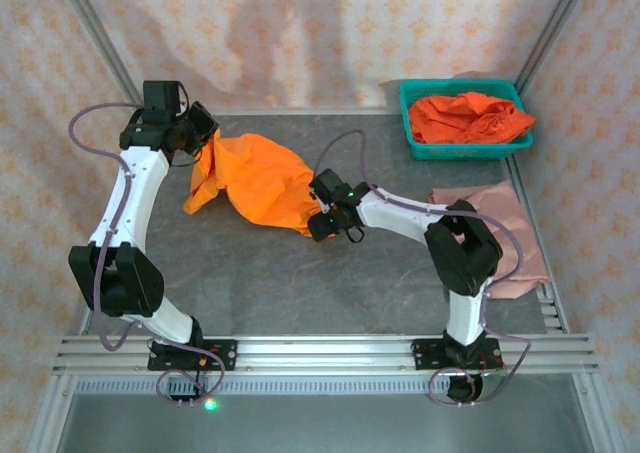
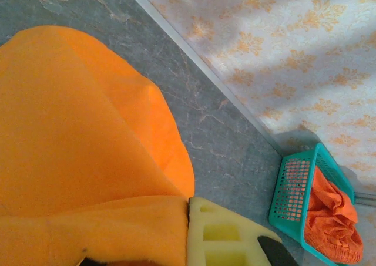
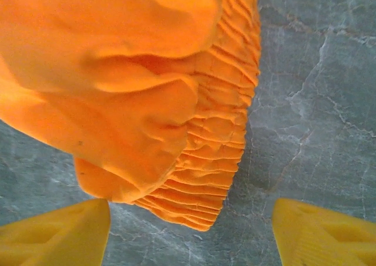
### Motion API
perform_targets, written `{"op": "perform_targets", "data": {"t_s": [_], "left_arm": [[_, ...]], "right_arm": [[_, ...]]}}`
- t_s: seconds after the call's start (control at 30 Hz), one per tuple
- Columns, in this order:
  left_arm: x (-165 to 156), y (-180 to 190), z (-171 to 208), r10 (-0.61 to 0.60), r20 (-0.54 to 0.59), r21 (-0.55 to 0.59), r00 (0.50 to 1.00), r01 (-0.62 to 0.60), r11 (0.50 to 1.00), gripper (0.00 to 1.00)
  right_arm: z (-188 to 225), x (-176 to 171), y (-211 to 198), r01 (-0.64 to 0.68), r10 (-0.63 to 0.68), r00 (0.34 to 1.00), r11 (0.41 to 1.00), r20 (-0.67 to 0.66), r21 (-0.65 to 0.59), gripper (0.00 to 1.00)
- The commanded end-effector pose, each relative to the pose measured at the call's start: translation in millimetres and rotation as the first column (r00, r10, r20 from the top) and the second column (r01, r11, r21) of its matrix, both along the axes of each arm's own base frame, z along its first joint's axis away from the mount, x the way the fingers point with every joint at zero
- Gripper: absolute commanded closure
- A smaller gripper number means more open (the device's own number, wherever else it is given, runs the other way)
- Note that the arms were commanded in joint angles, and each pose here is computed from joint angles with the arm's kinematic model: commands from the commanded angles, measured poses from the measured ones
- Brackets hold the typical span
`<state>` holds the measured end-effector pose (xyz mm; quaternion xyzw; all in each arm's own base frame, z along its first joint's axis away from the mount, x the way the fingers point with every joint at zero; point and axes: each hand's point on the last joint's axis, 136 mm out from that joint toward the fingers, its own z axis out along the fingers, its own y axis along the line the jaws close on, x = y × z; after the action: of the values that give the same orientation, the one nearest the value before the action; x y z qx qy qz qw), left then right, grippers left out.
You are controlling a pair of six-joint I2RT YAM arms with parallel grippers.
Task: Fold and stack the shorts
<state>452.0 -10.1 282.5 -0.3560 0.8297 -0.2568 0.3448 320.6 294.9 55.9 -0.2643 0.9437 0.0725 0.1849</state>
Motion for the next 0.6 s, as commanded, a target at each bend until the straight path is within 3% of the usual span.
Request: {"op": "perform_targets", "data": {"t_s": [0.0,0.2,0.43,0.57], "left_arm": [[-2,0,-2,-0.007,0.000,0.020,1.000,0.007,1.000,1.00],[-3,1,-4,-0.004,-0.003,0.022,1.000,0.004,1.000,1.00],[-5,1,-8,-0.005,-0.015,0.026,1.000,0.005,1.000,1.00],[-5,1,-9,-0.003,-0.016,0.028,1.000,0.003,1.000,1.00]], "right_arm": [[-7,0,-5,-0.030,0.029,0.999,0.997,-0.018,-0.067,0.28],[-22,-1,-1,-0.038,0.034,0.998,0.997,-0.054,-0.073,0.32],[-37,-7,3,-0.036,0.030,0.994,0.998,-0.102,-0.059,0.48],[-41,-8,3,-0.026,0.019,0.993,0.998,-0.114,-0.058,0.67]]}}
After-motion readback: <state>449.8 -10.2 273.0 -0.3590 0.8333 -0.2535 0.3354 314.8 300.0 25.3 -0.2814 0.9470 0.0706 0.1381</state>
